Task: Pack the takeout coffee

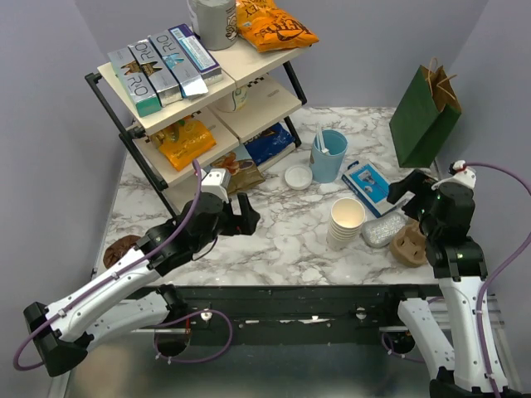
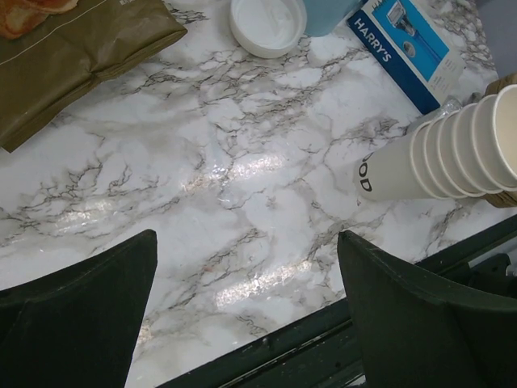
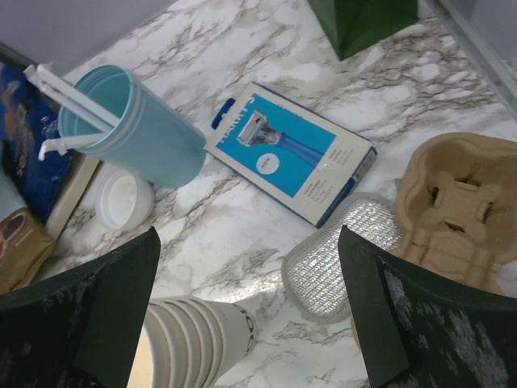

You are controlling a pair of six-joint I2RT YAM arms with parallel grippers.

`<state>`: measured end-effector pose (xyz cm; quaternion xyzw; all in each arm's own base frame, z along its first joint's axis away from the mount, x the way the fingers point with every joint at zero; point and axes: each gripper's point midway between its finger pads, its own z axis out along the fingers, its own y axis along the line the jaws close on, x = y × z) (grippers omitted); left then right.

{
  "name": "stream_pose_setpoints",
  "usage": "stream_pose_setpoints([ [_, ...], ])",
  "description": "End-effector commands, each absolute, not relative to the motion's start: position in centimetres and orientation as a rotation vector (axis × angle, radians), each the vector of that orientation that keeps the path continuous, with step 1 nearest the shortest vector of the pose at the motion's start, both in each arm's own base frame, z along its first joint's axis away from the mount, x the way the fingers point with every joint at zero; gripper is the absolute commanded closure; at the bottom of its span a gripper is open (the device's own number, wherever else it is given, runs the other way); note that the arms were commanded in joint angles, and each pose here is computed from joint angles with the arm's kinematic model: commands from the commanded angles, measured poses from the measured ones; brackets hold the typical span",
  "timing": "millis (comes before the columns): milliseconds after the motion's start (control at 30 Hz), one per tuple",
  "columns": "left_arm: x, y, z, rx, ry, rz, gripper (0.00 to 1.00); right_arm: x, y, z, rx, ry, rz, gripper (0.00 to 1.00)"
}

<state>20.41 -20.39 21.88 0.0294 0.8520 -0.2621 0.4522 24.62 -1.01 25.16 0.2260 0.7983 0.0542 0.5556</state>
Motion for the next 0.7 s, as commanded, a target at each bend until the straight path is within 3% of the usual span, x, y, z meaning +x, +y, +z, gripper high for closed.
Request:
stream_pose_setpoints([
  [0, 20.4, -21.2, 22.4, 0.104, 2.09, -0.679, 0.01, 25.0, 3.4, 26.7, 0.312, 1.902, 0.354, 0.0],
  [233, 20.7, -21.5, 22.0, 0.129, 2.083, -0.677, 0.01, 23.3, 9.6, 25.5, 0.041, 2.087, 0.711, 0.02],
  [667, 20.6, -23.0, 21.4, 0.19, 2.077, -0.729, 0.01, 21.2, 10.2, 22.2, 0.075, 2.303, 0.75, 0.28],
])
